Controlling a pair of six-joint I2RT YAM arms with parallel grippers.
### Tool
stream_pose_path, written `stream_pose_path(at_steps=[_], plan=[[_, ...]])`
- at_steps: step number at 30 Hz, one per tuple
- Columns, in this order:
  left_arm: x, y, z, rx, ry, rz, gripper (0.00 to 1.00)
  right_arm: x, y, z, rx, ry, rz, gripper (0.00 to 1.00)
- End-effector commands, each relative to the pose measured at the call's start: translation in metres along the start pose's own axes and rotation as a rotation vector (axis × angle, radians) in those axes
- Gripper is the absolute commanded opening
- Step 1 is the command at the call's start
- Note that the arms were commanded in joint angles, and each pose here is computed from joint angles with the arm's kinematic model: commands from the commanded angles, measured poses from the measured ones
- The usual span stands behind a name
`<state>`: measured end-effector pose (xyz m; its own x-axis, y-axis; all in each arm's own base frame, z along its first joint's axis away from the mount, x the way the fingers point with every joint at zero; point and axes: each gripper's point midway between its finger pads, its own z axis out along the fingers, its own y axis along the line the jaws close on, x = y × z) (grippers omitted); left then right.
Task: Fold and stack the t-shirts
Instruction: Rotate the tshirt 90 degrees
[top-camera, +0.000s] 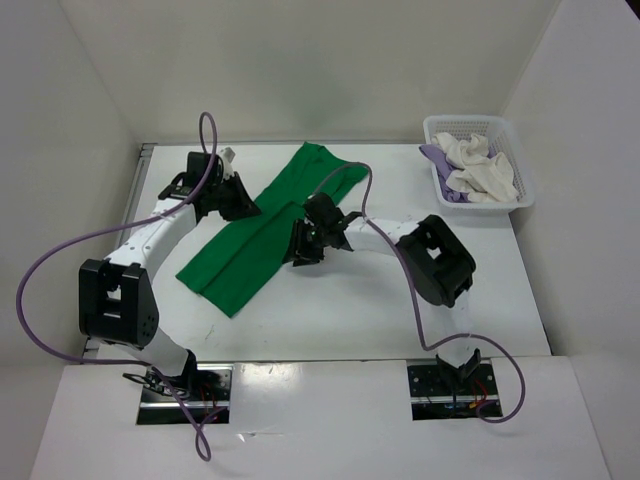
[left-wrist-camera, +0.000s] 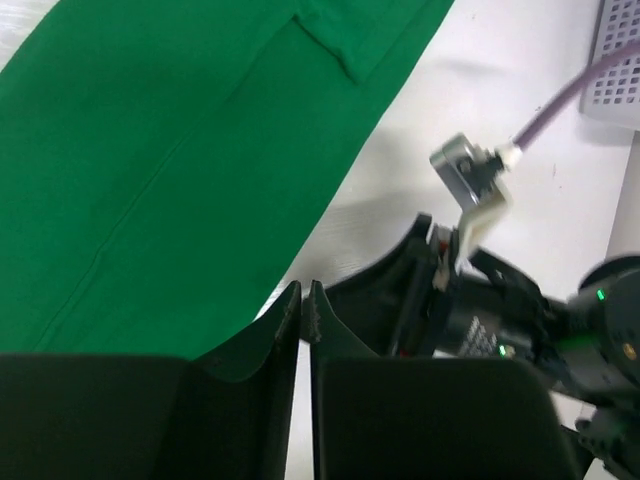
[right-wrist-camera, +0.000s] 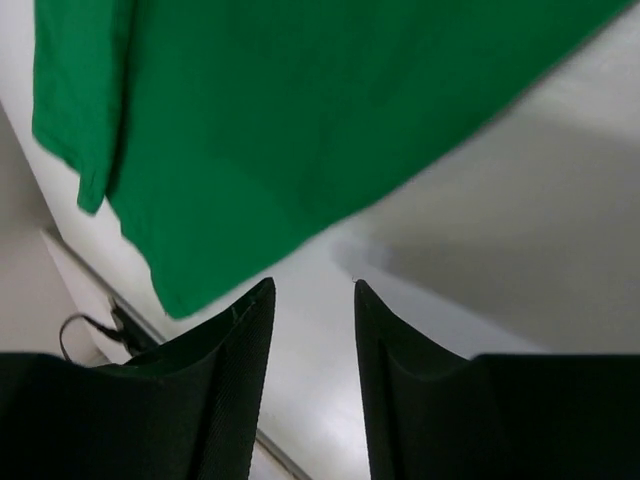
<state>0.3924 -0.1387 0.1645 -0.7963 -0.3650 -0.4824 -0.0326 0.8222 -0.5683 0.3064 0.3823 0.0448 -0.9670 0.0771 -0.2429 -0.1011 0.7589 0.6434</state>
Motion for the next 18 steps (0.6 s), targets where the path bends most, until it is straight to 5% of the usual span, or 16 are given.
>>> stream_pose_path(at_steps=[1,6,12,18], plan=[[0.0,0.002,0.003,0.005,-0.006,0.011,0.16,-0.036,0.016,0.016,-0.041,-0.103,0.033,0.44],[0.005,0.004,0.006,0.01,0.003,0.009,0.17,-0.032,-0.002,0.042,-0.003,-0.069,0.095,0.41],[0.005,0.004,0.01,0.013,0.016,-0.004,0.19,-0.025,-0.01,0.052,0.045,-0.036,0.097,0.04],[-0.013,0.001,0.023,-0.02,-0.011,0.046,0.2,0.0,-0.058,-0.003,0.136,0.0,0.014,0.0]])
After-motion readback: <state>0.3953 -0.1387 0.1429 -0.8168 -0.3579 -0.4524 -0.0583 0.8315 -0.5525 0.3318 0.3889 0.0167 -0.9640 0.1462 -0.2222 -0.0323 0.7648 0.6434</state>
